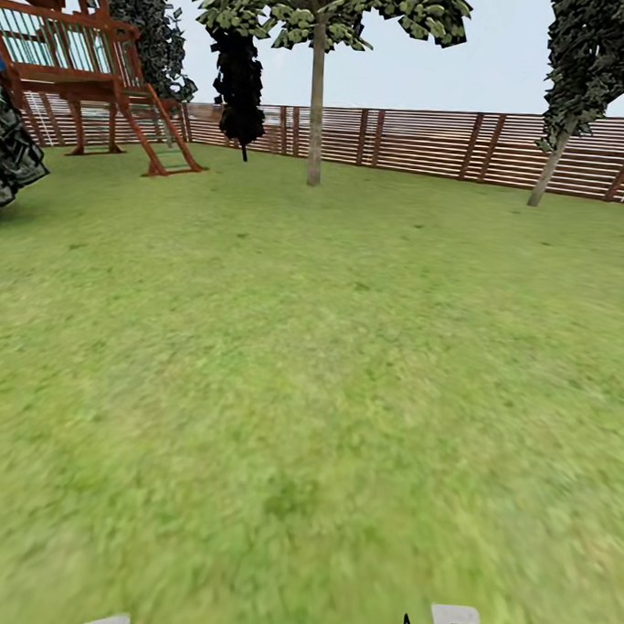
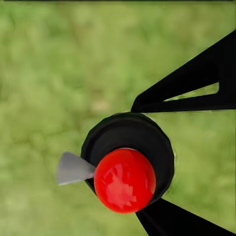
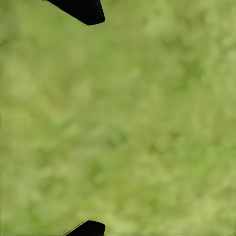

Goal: In the garden, pick up the pesticide atomizer on the floor and spray pesticide onto both trees until each tree trunk is fully covered.

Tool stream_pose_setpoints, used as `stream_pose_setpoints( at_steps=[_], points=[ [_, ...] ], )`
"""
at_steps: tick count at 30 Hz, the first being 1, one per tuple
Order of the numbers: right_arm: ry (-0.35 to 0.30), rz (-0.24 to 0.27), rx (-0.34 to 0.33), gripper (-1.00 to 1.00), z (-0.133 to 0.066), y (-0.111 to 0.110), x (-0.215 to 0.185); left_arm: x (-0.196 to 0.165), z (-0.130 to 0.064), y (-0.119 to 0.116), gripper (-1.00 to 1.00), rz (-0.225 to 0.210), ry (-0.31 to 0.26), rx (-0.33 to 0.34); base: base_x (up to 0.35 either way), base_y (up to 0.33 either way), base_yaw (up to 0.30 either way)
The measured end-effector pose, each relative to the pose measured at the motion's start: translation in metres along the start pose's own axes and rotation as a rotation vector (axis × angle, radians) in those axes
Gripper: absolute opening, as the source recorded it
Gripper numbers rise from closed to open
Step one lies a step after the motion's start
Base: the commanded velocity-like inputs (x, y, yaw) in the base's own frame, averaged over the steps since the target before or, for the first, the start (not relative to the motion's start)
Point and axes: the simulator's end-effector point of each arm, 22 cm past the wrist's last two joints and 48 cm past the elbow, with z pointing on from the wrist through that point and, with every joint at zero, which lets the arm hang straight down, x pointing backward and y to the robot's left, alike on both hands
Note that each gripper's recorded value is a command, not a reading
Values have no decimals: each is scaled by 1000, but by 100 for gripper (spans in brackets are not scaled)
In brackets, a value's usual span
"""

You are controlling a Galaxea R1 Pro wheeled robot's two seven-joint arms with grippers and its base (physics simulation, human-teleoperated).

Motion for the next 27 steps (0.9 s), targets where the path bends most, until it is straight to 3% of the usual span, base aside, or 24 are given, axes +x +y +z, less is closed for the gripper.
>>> stream_pose_setpoints(
  at_steps=[27],
  points=[
    [0, 0, -1, 100, 0, 1, 0, 0, 0, 0, -100, 0, 0, 0, 340, 0, 0]
  ],
)
